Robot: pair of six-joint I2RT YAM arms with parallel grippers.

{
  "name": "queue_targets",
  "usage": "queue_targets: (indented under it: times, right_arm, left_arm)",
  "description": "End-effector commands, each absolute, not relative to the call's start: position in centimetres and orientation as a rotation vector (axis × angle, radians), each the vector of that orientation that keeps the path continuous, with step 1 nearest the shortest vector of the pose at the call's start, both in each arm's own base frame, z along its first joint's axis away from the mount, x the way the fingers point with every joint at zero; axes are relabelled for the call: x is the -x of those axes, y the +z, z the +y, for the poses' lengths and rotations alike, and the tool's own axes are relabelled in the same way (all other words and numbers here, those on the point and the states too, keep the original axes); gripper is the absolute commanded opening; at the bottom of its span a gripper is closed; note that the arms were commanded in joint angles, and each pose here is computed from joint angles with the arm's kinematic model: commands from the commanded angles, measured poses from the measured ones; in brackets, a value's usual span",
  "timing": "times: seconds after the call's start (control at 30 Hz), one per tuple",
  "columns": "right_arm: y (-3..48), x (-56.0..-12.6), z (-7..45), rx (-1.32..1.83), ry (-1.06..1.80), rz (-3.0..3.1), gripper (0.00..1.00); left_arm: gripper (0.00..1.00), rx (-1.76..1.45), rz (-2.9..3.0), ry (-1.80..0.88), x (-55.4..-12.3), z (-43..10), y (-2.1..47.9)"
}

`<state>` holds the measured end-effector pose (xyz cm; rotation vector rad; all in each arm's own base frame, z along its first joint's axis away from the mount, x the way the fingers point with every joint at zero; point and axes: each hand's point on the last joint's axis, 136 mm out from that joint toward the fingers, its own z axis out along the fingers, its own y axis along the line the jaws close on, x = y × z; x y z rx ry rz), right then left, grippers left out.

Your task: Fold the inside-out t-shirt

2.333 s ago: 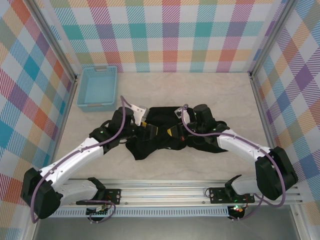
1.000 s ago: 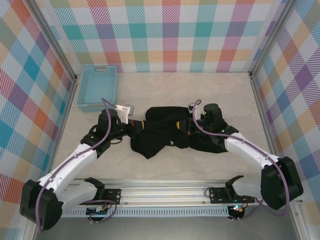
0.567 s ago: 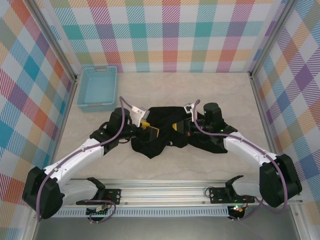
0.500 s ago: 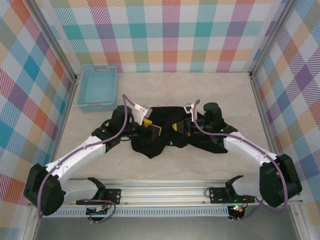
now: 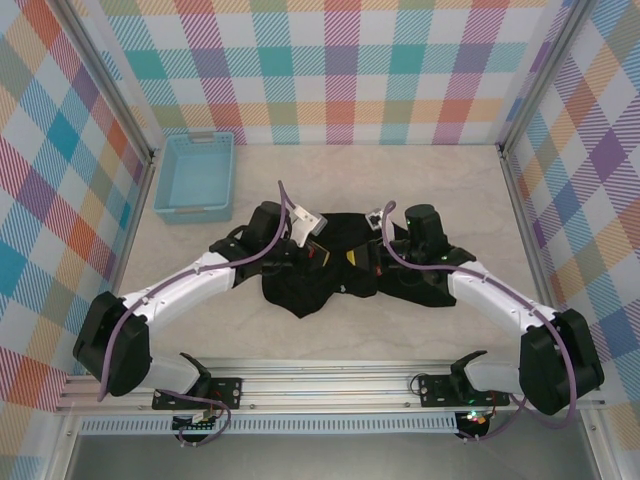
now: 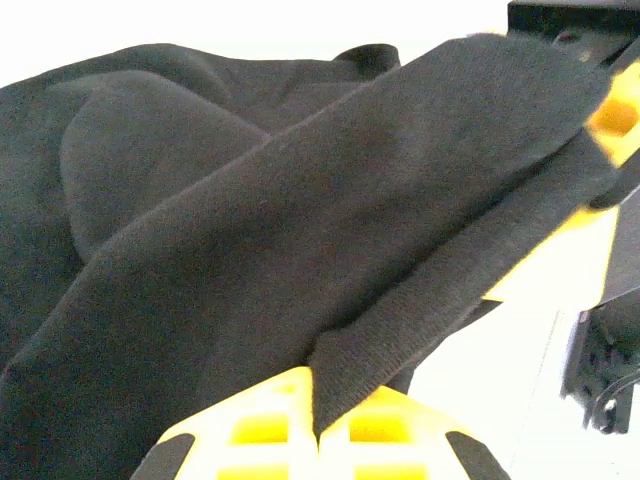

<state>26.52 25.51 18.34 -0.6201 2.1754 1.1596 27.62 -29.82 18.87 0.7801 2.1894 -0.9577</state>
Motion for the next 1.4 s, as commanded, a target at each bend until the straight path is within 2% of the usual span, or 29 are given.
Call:
queue_targets:
  times: [0.0,0.07,0.17,0.3,0.4,0.53,0.73,1.23,1.37]
  right_arm:
    - [16.6,-31.0,19.5,0.35,0.569,2.358,0.1]
    - [16.0,-31.3,17.6,0.294,0.341,2.445,0.22]
    - [17.0,-30.8,18.7,0.393,0.248,2.38,0.38]
    - [19.5,-28.4,21.5,0.584,0.395,2.196,0.48]
    - [21.6,-24.9,24.0,0.758,0.59,2.02,0.51]
    - [21.9,-22.2,26.7,0.913,0.746,1.926,0.45]
    - [20.9,-22.8,29.8,0.944,0.885,1.923,0.39]
    - [19.6,-26.1,30.6,0.905,0.767,1.968,0.27]
    - [20.0,-26.8,30.3,0.894,0.717,1.956,0.18]
  left_arm:
    - [0.0,-0.571,2.189,-1.263,-27.8,-30.3,23.4]
    - [0.0,-0.431,2.205,-1.409,-28.1,-29.9,24.8]
    - [0.0,-0.346,2.25,-1.517,-27.8,-29.8,25.3]
    - [0.0,-0.276,2.297,-1.525,-27.9,-29.4,25.1]
    - [0.0,-0.269,2.295,-1.524,-28.0,-29.3,25.4]
    - [0.0,-0.263,2.29,-1.522,-28.1,-29.3,25.5]
    - [0.0,-0.26,2.286,-1.52,-28.0,-29.2,25.5]
    - [0.0,-0.271,2.279,-1.524,-27.7,-29.1,25.6]
    - [0.0,-0.272,2.276,-1.523,-27.8,-29.1,25.6]
